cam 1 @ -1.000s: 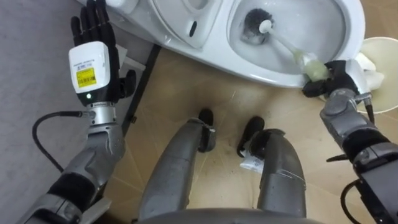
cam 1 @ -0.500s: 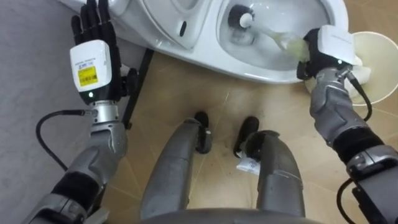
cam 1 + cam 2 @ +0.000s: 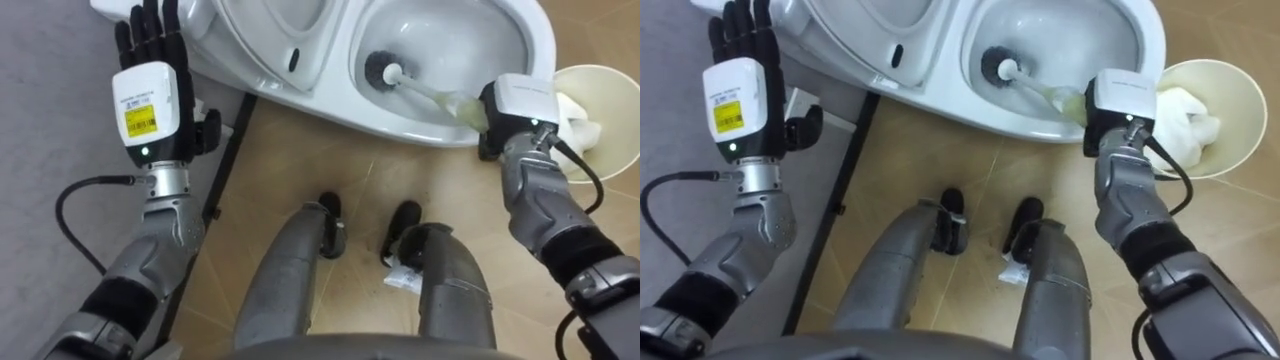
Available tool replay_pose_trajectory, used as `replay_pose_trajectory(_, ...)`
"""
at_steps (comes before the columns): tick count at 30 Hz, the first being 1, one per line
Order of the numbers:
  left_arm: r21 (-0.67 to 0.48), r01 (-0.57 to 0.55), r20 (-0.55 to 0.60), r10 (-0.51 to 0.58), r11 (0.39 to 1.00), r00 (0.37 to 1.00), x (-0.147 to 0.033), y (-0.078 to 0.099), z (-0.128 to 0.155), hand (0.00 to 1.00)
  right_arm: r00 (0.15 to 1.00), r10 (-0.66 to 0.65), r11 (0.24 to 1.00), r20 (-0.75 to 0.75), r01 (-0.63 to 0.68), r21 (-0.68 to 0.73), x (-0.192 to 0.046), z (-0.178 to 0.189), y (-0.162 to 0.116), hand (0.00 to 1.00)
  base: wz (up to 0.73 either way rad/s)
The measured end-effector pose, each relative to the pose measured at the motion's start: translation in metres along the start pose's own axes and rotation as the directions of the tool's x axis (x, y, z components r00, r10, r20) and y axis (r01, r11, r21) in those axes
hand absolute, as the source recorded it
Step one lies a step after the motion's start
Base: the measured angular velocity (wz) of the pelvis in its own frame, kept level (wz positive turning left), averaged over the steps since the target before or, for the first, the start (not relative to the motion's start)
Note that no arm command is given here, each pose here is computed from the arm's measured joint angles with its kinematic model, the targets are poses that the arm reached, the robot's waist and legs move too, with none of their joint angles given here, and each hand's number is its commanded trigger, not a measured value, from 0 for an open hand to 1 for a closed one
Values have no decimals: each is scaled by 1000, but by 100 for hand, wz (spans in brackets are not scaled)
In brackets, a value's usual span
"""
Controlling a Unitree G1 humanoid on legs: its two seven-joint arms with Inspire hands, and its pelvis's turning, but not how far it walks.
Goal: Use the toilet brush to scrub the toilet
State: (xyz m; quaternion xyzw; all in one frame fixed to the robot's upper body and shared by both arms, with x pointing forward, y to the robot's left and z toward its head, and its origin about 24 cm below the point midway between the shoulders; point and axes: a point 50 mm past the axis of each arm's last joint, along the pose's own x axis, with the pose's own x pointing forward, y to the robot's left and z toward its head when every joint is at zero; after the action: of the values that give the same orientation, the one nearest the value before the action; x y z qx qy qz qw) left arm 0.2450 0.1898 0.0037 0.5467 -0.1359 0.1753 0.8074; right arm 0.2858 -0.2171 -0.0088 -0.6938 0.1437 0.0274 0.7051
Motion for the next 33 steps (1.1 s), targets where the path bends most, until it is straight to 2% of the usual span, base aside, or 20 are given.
replay_pose_trajectory(7,-3,-31,36,31,1000,999,6,10,-2,0,1000,0,999,31,1,-46,-5,3,-9,100,0)
replay_pose_trajectory(11,7,-28,21,28,1000,999,6,10,-7,0,1000,19,1000,11,-19,0,-3,0,-6,100,-2)
replay_pose_trajectory(13,18,-31,25,31,999,999,6,11,-9,0,999,31,998,-13,-30,61,0,-6,-3,100,2)
replay_pose_trajectory(17,33,-42,28,42,999,999,7,12,-11,0,996,45,957,-78,-20,290,9,-17,-5,100,8)
replay_pose_trajectory(19,44,-42,38,41,998,998,6,12,-11,0,991,32,885,-128,32,465,16,-21,-13,100,7)
replay_pose_trajectory(22,50,-43,33,42,998,999,1,10,-12,0,978,21,771,-206,115,626,20,-32,-20,100,2)
replay_pose_trajectory(25,46,-40,26,39,998,999,-1,9,-12,0,972,53,664,-230,138,735,20,-32,-19,100,0)
replay_pose_trajectory(28,32,-49,21,49,998,999,-2,8,-8,0,965,75,584,-253,163,795,19,-33,-18,100,8)
replay_pose_trajectory(33,23,-49,9,49,999,999,-2,4,-7,0,956,107,509,-272,182,841,18,-33,-15,100,3)
